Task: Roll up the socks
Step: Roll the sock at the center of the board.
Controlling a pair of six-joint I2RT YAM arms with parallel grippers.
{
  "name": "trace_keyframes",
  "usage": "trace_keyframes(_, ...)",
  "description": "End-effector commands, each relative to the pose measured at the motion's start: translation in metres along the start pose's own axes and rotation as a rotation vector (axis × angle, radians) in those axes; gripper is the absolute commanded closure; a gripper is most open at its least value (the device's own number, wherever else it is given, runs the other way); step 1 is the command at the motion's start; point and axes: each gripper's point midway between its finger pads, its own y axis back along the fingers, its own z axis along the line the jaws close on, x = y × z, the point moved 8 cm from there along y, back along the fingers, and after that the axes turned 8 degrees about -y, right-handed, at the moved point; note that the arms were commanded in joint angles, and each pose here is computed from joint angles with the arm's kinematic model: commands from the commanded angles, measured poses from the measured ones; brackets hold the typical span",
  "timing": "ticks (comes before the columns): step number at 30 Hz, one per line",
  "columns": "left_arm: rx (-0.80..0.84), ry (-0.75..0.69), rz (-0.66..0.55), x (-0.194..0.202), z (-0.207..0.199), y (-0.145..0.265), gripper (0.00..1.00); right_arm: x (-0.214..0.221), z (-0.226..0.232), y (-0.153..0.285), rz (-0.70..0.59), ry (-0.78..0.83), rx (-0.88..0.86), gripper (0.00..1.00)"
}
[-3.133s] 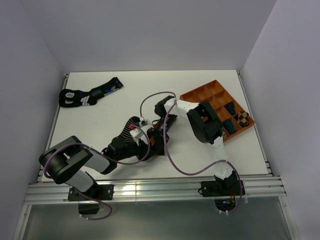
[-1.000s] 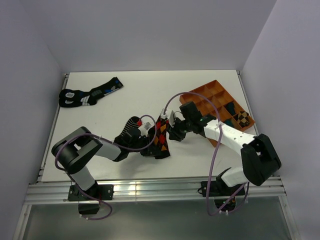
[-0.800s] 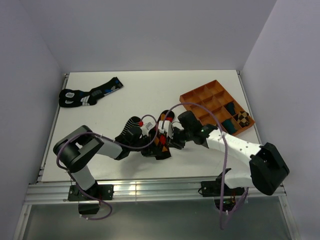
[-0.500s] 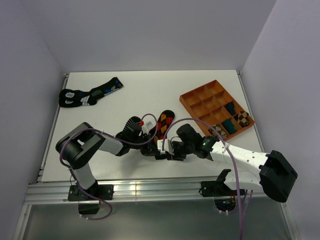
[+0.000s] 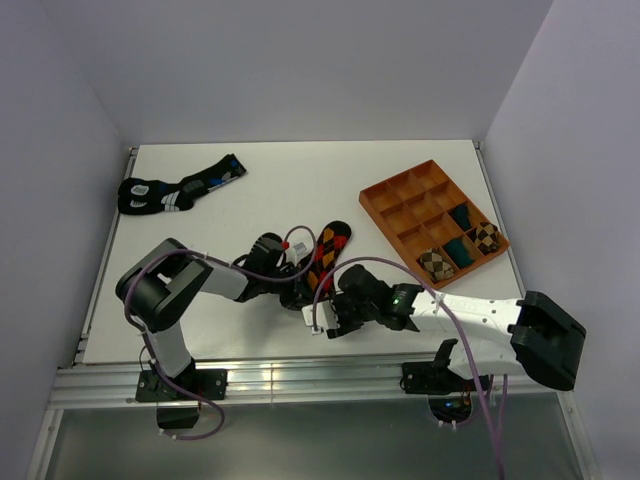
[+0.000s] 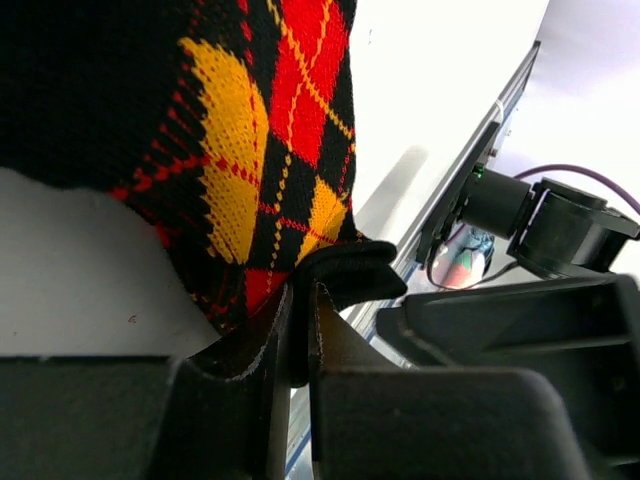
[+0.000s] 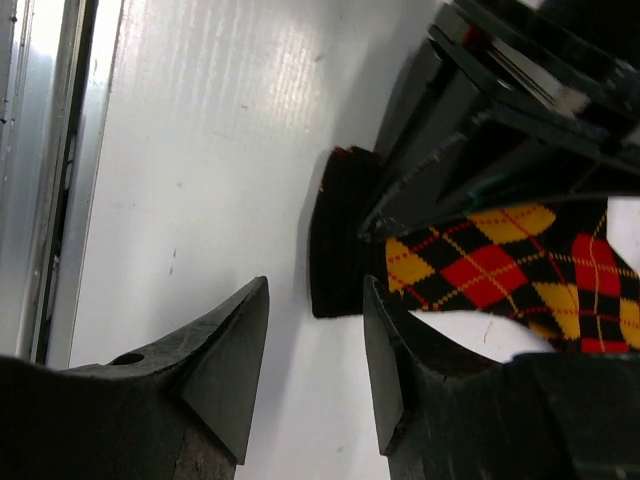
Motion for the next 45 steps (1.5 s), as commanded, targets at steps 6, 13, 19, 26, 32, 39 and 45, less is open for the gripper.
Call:
trace_keyframes(6, -0.087, 0.031, 0.086, 0.011, 0.023, 0.0, 1.0, -0.005, 0.0, -0.019, 0.041, 0.113, 0.014, 0.52)
trace_keyframes(13, -0.08, 0.016, 0.102, 0.014, 0.025, 0.002, 1.0, -0.004, -0.006, -0.029, 0.076, 0.132, 0.047, 0.53)
trace_keyframes(19, -0.068, 0.003, 0.121, 0.016, 0.024, 0.003, 1.0, 0.0, -0.012, -0.039, 0.122, 0.136, 0.075, 0.57)
trace_keyframes(26, -0.046, 0.002, 0.134, 0.018, 0.024, 0.004, 1.0, 0.0, -0.016, -0.045, 0.152, 0.138, 0.08, 0.6)
trace_keyframes(32, -0.024, 0.006, 0.11, 0.018, 0.021, 0.006, 0.96, -0.001, -0.017, -0.042, 0.162, 0.089, 0.023, 0.77)
trace_keyframes(39, -0.075, 0.044, -0.047, 0.009, 0.015, 0.011, 0.81, -0.01, -0.026, -0.024, 0.107, -0.089, -0.124, 0.86)
trace_keyframes(45, -0.095, 0.082, -0.176, 0.003, 0.006, 0.018, 0.79, -0.005, -0.033, -0.013, 0.114, -0.205, -0.23, 0.86)
